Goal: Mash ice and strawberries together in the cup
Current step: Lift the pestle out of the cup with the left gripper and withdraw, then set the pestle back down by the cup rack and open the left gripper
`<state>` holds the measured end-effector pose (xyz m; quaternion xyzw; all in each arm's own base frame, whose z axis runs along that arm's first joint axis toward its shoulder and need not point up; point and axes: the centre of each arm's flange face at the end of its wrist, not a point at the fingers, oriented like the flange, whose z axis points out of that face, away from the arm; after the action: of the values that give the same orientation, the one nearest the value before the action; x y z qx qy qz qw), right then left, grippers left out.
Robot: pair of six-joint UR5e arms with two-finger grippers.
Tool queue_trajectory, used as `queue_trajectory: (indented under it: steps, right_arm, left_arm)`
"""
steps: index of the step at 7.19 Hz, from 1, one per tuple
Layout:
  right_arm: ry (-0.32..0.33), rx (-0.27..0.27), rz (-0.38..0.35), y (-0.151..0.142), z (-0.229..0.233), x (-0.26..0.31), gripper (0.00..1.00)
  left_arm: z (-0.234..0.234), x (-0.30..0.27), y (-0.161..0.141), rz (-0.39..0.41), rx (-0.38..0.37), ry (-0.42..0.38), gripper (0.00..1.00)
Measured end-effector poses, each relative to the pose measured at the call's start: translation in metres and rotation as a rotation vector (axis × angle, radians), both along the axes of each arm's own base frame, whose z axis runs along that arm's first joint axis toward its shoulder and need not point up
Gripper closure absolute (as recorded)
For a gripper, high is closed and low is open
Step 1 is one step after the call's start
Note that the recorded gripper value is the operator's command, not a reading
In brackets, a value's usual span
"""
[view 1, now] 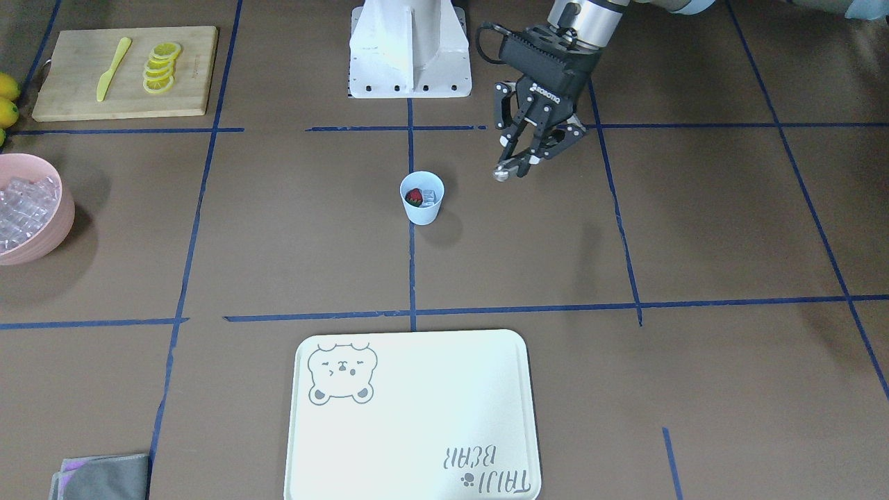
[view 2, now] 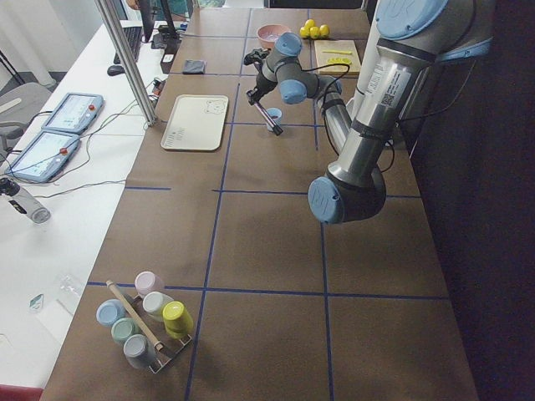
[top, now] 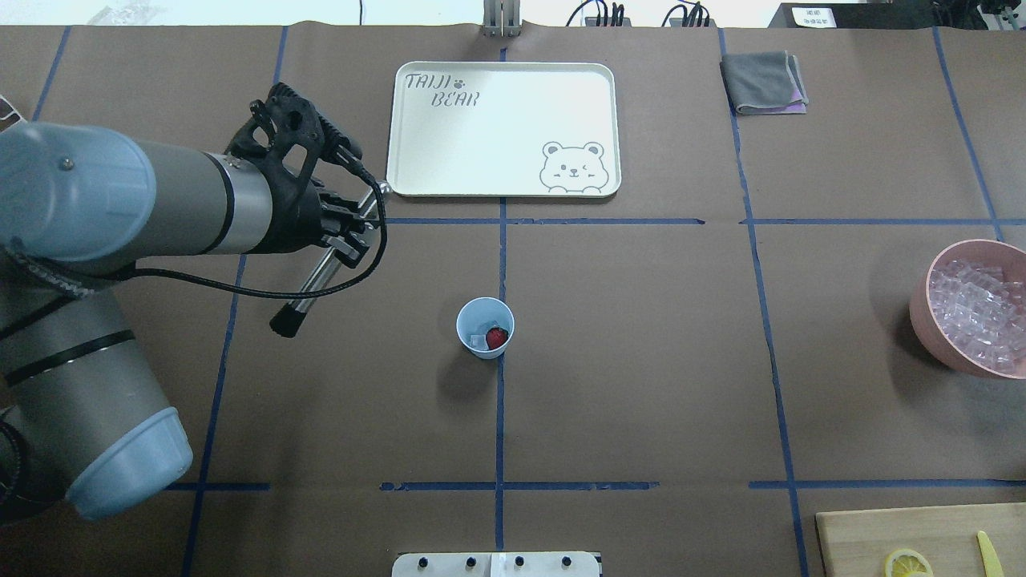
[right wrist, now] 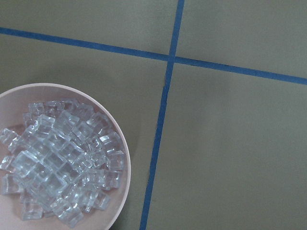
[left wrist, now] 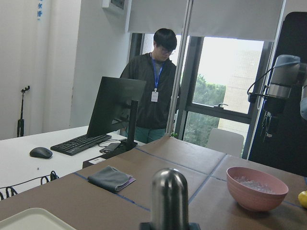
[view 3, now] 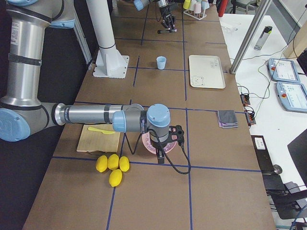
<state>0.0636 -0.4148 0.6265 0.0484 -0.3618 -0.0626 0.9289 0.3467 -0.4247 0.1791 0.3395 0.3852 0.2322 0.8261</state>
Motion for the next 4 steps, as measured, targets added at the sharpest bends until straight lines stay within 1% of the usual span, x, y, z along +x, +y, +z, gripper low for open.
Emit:
queue_trajectory:
  steps: [1, 2, 3, 4]
  right_arm:
    - [0.001, 0.0, 0.0, 0.0, 0.0, 0.0, 0.0]
    - [0.001, 0.0, 0.0, 0.0, 0.0, 0.0, 0.0]
    - [0.001, 0.0, 0.0, 0.0, 0.0, 0.0, 0.0]
    - [0.001, 0.0, 0.0, 0.0, 0.0, 0.0, 0.0]
  left_arm:
    - [0.014, -0.029, -0.018, -0.006, -0.09, -0.082, 1.0]
    - [0.031, -0.06, -0.037, -0.034, -0.197, -0.154, 1.0]
    - [0.048, -0.087, -0.052, -0.08, -0.289, -0.205, 1.0]
    - [0.071, -0.116, -0.071, -0.171, -0.42, -0.233, 0.98]
